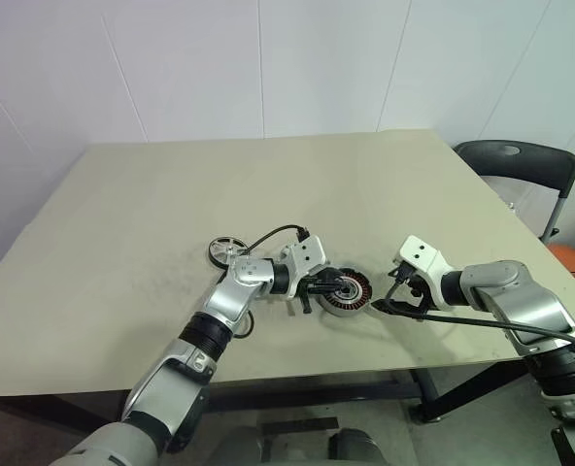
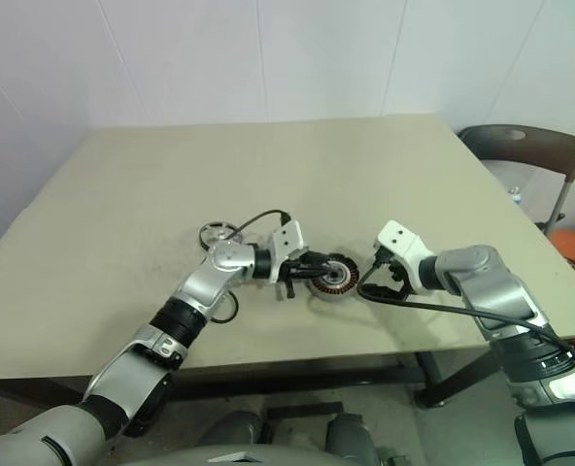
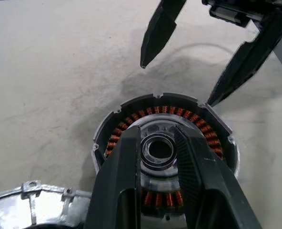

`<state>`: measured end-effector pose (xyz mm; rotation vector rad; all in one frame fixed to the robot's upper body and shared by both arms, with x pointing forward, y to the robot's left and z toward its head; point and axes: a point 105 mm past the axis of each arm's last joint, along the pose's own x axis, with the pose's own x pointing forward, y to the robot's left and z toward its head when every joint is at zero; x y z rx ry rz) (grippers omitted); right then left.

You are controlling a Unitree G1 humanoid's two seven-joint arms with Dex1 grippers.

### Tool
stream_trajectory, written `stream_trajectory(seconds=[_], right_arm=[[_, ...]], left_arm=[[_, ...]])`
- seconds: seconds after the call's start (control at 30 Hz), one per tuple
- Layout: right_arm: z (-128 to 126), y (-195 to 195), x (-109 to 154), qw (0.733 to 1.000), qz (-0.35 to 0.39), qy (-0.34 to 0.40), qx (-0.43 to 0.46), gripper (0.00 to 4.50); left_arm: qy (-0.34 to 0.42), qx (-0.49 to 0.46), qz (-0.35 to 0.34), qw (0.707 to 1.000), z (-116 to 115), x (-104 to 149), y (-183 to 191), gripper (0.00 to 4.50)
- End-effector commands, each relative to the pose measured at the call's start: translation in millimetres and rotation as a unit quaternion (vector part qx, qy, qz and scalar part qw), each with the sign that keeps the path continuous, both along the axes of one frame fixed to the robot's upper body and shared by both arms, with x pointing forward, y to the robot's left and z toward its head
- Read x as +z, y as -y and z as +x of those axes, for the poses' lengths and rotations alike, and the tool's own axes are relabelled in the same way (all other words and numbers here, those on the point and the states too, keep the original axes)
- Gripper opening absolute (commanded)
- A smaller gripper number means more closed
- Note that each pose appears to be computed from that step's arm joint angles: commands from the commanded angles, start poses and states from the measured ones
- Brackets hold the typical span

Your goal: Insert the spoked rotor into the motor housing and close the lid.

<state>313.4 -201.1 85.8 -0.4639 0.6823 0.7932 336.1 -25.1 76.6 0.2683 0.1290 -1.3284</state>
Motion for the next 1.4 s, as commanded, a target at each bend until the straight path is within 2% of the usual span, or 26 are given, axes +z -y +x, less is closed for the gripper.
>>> stream_trajectory(seconds=[0.03, 0.47, 0.53, 0.6, 0.73, 0.97, 1.17, 1.4], right_arm=[[2.2, -3.0, 11.6, 1.000, 0.003, 0.021, 0.006, 4.50], [3.0, -2.9, 11.0, 1.000, 0.001, 0.021, 0.006, 4.50], [2.6, -3.2, 10.9, 1.000, 0.002, 0.021, 0.007, 4.50], [2.7, -3.7, 10.4, 1.000, 0.002, 0.021, 0.007, 4.50], [3.2, -3.8, 9.5, 1.000, 0.003, 0.021, 0.006, 4.50], [3.1, -4.1, 7.7, 1.000, 0.004, 0.020, 0.006, 4.50], [5.3, -11.4, 11.0, 0.999, 0.022, 0.026, 0.013, 4.50], [6.1, -28.2, 29.7, 0.996, 0.068, 0.049, 0.035, 4.50]], left_arm=[[0.015, 0.008, -0.024, 1.000, 4.1, 8.7, 1.6, 0.69], [0.003, -0.007, -0.020, 1.000, 0.2, 5.2, 2.9, 0.69], [-0.005, -0.013, -0.024, 1.000, -2.3, 4.3, 2.6, 1.42], [-0.017, -0.019, -0.034, 0.999, -5.6, 4.3, 2.5, 1.96], [-0.024, 0.029, -0.091, 0.995, 5.6, 18.8, 0.8, 3.24], [-0.018, 0.081, -0.149, 0.985, 22.3, 41.1, -11.6, 3.24], [-0.036, 0.119, -0.274, 0.954, 36.3, 81.6, -25.8, 3.24], [-0.035, 0.128, -0.318, 0.939, 35.5, 100.0, -54.1, 3.24]])
